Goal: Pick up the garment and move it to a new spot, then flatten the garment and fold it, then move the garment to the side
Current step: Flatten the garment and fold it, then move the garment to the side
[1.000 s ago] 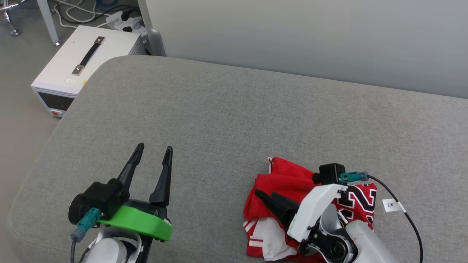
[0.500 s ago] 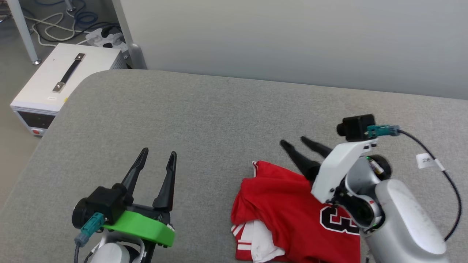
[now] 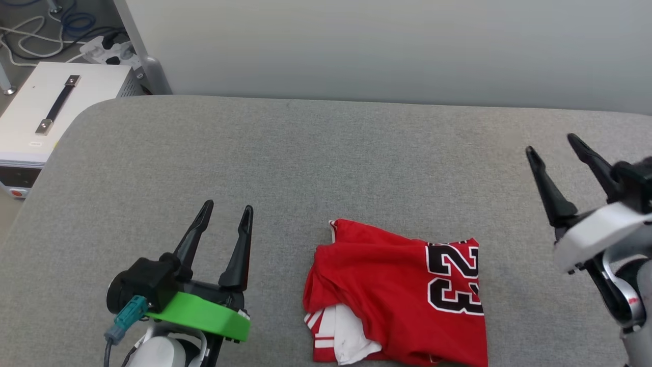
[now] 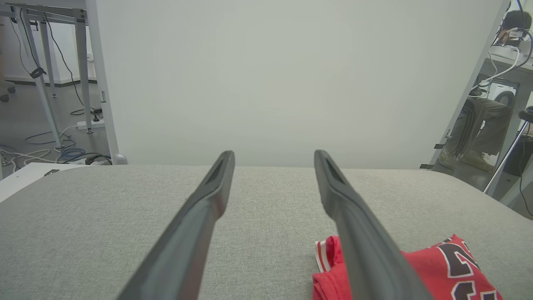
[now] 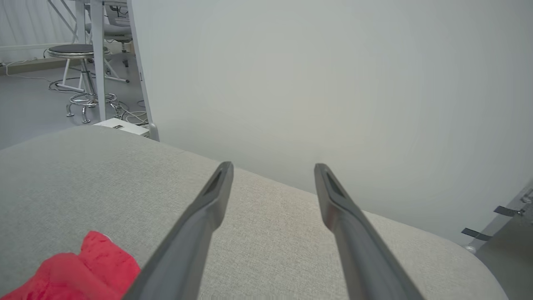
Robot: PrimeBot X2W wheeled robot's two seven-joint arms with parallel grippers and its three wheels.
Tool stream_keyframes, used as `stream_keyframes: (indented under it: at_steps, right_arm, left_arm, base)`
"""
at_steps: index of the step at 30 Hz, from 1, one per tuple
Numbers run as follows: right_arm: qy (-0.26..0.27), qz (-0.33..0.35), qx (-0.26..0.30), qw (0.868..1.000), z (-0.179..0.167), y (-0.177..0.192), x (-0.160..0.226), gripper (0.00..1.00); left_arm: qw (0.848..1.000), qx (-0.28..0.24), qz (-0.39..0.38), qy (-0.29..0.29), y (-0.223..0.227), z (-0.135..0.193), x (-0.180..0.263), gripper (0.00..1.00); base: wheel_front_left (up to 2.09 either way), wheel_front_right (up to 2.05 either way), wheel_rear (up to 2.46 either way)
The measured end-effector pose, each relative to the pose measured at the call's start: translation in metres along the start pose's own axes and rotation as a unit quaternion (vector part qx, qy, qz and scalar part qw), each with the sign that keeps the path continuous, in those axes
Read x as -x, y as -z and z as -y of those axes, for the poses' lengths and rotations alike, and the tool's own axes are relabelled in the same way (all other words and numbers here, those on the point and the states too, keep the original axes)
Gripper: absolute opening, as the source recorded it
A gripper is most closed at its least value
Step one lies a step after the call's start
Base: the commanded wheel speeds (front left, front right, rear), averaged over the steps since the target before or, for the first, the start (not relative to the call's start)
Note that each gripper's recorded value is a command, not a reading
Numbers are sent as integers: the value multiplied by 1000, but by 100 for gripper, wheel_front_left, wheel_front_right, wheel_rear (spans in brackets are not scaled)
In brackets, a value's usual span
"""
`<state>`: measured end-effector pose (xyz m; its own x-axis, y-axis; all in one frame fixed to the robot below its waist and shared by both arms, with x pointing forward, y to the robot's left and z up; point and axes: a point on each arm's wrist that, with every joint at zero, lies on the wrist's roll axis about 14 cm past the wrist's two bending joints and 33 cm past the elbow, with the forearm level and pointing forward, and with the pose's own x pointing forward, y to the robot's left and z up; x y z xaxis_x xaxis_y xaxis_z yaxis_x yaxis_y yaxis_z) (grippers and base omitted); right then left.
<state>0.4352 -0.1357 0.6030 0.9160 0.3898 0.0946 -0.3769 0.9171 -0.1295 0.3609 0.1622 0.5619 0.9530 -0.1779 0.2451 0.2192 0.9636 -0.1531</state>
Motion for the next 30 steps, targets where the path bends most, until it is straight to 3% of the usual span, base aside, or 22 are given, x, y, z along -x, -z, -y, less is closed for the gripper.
stream_keyframes:
  at_steps: [7, 13, 30]
  right_arm:
    - [79, 30, -3, 996, 35, 13, 41, 100]
    - [127, 46, -35, 990, 37, 25, 69, 100]
    - [151, 33, -80, 985, 19, 50, 80, 100]
  left_arm:
    - [1000, 13, 3, 5, 1, 5, -6, 100]
    - [1000, 26, -4, -8, 7, 3, -1, 100]
    - [999, 34, -18, -22, 17, 0, 7, 100]
  base:
    - [0, 0, 0]
    - [0, 0, 0]
    - [0, 0, 0]
